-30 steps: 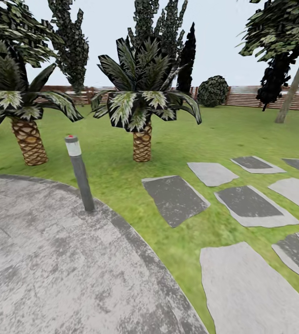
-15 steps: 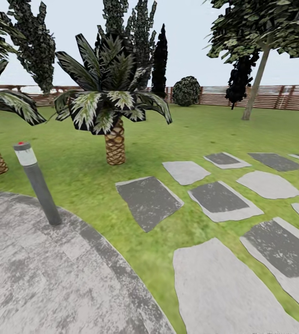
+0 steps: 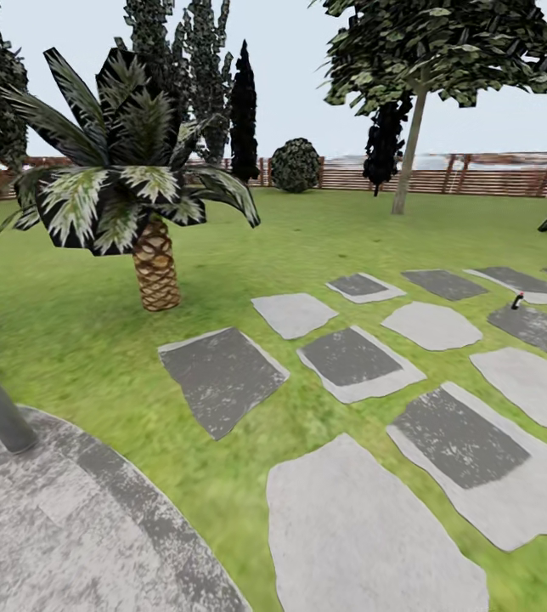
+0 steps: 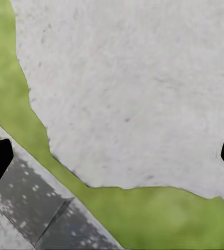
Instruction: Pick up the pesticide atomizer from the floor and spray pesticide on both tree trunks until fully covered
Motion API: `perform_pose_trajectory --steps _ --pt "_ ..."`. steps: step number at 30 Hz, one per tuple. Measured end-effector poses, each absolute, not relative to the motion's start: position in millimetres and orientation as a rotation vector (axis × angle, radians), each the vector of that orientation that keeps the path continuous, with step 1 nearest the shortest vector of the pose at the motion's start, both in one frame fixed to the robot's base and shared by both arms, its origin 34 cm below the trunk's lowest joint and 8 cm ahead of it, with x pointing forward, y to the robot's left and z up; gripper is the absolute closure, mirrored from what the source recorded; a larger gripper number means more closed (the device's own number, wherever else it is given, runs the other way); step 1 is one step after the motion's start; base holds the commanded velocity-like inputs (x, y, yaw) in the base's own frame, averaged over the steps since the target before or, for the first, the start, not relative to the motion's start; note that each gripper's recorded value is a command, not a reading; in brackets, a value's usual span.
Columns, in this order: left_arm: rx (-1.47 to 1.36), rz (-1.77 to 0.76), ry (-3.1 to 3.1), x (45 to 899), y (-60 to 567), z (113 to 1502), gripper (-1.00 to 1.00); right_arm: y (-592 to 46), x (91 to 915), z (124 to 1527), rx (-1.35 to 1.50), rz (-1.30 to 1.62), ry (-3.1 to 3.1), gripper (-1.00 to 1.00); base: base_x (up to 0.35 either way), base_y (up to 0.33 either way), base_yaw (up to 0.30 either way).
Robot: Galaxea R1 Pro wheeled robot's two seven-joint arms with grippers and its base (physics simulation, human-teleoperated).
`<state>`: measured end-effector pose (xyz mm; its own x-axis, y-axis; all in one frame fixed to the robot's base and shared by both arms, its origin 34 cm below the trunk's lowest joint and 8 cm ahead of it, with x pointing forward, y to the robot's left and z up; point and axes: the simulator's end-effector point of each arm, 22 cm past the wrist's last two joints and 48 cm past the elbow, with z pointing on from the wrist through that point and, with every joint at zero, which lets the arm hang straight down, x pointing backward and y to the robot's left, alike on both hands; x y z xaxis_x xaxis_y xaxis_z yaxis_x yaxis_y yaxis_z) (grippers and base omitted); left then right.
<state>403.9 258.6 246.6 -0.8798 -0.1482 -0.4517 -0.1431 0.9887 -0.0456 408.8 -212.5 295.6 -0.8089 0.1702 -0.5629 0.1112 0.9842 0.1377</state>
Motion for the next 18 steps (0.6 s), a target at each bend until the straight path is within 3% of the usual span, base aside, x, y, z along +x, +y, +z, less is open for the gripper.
perform_pose_trajectory --steps 18 --pt "-0.207 -0.015 2.662 403.4 258.6 246.5 -1.0 -212.4 408.2 295.1 0.197 0.131 2.522 -1.0 0.186 -0.238 -0.28"
